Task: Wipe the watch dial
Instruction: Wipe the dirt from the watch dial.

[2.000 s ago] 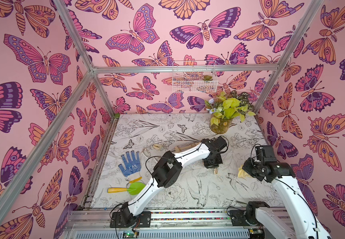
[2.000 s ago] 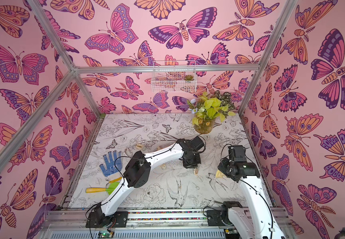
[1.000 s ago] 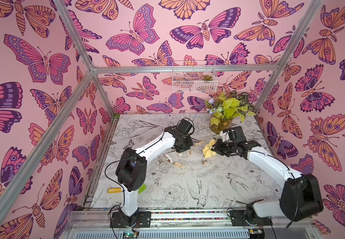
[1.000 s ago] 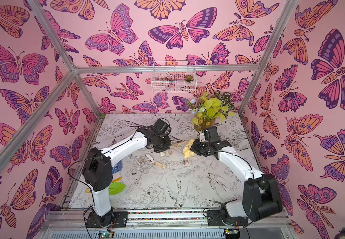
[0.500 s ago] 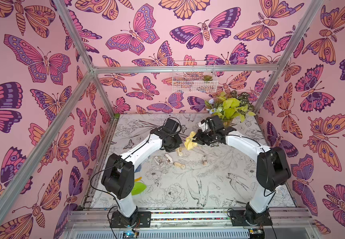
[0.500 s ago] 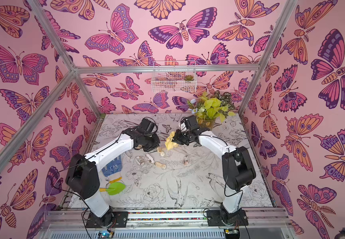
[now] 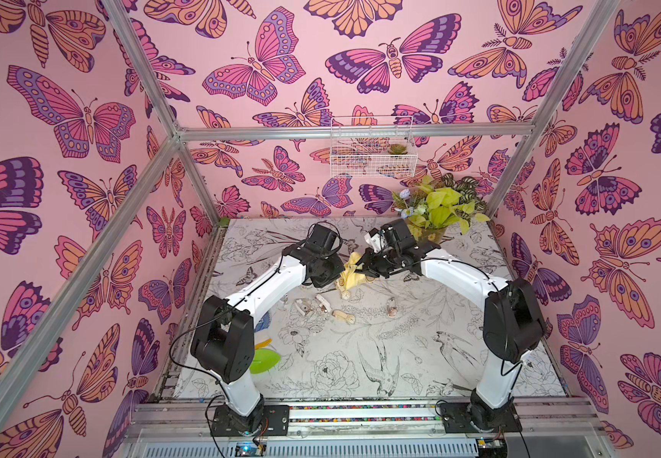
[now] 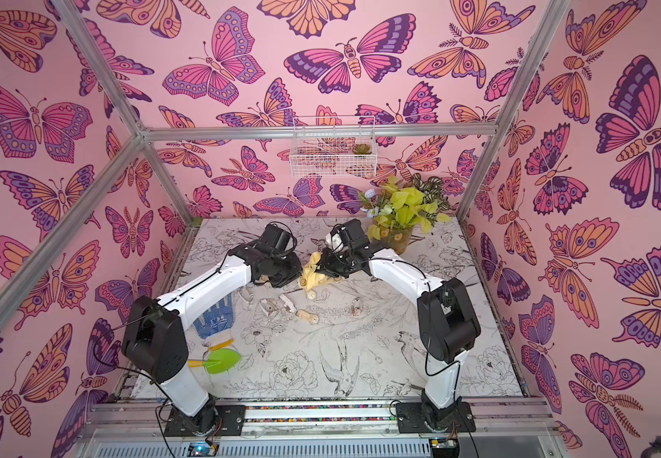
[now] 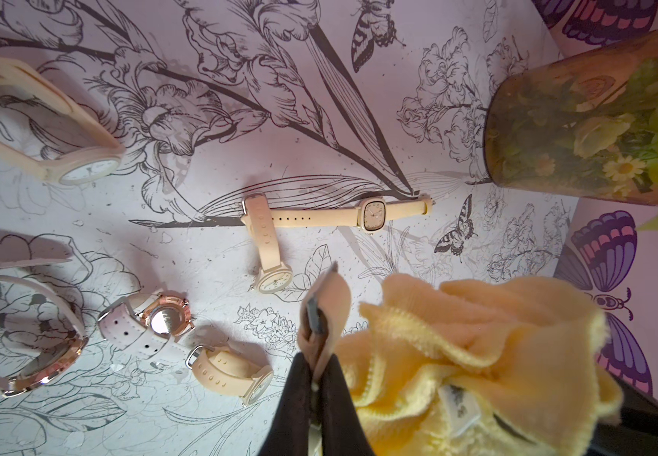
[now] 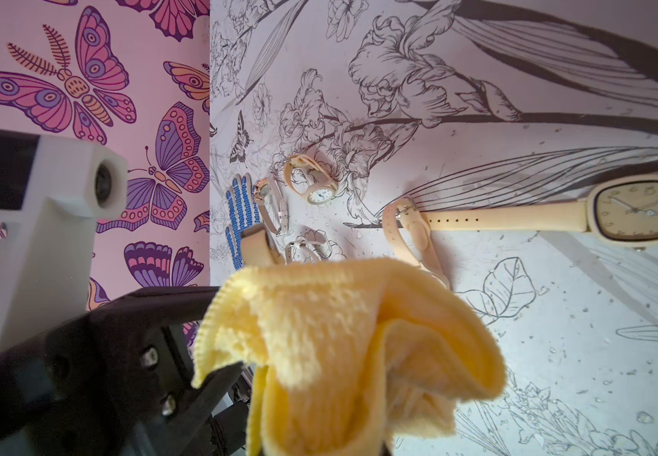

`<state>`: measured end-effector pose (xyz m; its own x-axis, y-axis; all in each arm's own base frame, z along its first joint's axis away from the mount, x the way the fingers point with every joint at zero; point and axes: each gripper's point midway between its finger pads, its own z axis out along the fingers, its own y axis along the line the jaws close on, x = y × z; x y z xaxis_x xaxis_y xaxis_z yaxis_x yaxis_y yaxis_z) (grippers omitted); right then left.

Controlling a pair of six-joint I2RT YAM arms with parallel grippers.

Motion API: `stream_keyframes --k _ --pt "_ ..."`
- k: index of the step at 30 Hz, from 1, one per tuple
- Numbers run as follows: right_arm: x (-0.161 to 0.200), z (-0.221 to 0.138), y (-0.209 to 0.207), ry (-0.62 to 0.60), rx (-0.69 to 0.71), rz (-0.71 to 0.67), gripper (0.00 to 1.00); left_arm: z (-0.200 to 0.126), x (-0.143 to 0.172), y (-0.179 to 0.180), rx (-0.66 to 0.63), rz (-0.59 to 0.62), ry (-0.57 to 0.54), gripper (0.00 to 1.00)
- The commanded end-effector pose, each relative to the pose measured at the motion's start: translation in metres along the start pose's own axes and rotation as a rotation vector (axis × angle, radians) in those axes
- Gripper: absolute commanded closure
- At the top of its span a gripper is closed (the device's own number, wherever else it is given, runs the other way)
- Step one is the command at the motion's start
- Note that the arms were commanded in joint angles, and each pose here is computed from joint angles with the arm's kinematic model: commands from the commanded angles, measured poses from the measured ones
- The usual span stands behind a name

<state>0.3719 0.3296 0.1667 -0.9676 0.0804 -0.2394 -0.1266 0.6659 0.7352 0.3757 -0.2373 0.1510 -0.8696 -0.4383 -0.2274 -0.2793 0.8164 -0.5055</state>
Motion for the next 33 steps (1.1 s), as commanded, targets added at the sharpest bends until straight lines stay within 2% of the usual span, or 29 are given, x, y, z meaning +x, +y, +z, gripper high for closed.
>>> stream_keyframes --k 1,9,20,29,33 --pt "0.01 0.011 0.008 0.031 -0.019 0.005 1.0 -0.005 -0.004 -0.002 0.025 -0.013 -0.011 1.0" --pt "0.025 0.047 0.024 0.073 -0.055 0.025 1.0 -0.007 -0.005 0.0 0.058 -0.047 -0.012 1.0" --pt "0.025 0.062 0.025 0.064 -0.05 0.069 1.0 -0.005 -0.012 0.003 0.093 -0.092 -0.008 1.0" --pt "0.0 0.071 0.033 0.039 -0.026 0.085 1.0 -0.002 -0.005 0.006 0.098 -0.102 0.023 1.0" --pt "-0.02 0.074 0.028 0.009 -0.025 0.134 1.0 -0.005 -0.004 0.007 0.107 -0.104 0.018 1.0"
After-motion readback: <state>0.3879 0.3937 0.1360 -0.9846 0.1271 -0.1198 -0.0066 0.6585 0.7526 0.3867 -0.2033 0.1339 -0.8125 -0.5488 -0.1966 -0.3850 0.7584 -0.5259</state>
